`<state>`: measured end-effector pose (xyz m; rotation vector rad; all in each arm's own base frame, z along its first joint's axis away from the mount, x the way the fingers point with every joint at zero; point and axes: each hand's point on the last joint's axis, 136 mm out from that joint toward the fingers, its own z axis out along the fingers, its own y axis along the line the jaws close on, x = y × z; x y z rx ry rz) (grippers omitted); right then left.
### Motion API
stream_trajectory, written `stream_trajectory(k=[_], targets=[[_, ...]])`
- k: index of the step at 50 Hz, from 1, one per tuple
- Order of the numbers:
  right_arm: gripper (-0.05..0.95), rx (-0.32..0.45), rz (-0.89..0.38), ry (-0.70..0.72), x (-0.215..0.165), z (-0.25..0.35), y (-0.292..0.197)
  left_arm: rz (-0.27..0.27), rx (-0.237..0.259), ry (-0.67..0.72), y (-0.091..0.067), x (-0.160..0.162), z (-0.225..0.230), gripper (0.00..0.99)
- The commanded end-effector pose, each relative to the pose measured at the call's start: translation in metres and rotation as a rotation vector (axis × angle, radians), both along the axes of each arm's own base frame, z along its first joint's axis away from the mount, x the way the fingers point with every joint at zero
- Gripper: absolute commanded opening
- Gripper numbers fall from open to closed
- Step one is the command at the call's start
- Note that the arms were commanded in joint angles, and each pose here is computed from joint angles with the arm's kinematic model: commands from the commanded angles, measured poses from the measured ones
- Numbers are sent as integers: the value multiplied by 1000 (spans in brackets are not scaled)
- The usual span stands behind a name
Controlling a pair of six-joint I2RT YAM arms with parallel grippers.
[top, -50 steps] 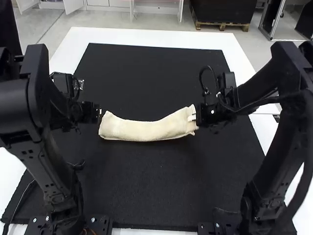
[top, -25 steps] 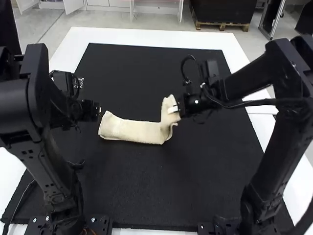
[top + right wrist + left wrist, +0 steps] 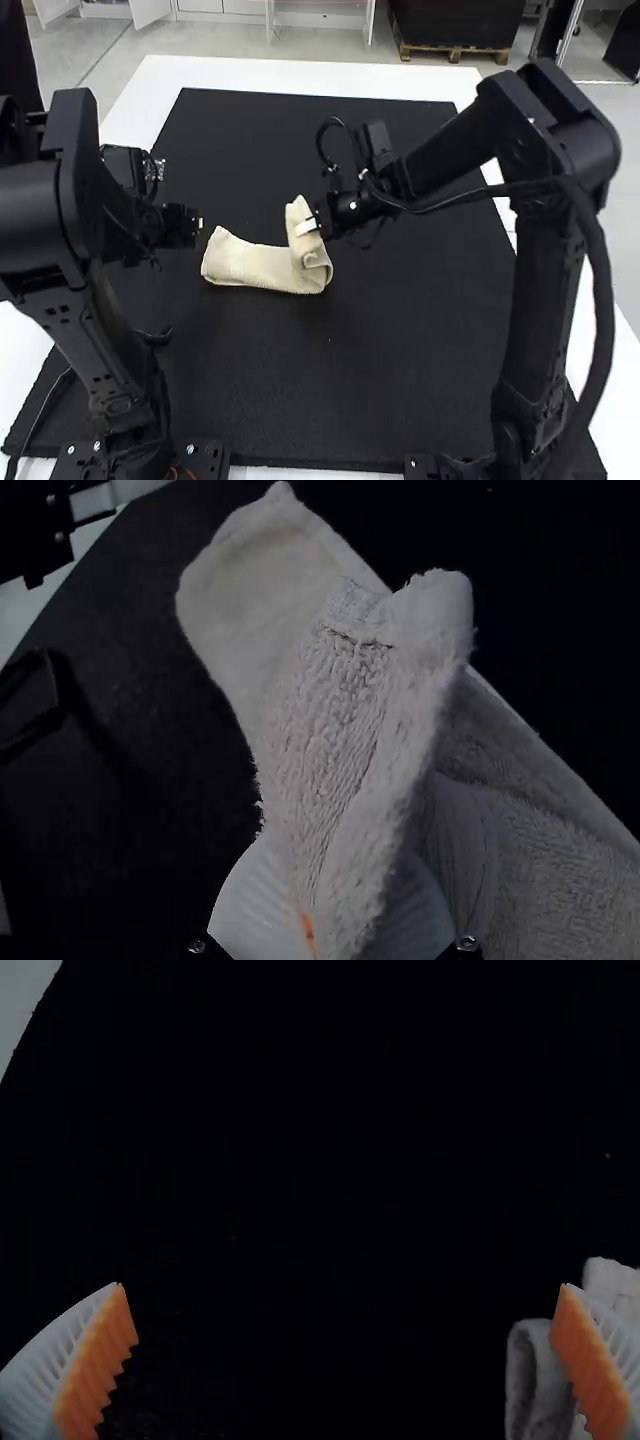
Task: Fold the towel.
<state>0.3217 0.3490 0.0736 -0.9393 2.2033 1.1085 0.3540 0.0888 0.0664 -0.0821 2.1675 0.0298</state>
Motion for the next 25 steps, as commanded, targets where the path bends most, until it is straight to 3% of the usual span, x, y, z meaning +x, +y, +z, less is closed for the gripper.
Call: stream_trajectory(k=[1,15,25], targets=[[-25,33,47,-5,-2,8,23,55,25,-66,20,3,22,970],[-25,44,102,-16,-1,3,58,114,44,-60,47,-7,21,970],[-23,59,124,-8,0,2,80,118,40,-45,47,-12,15,969]])
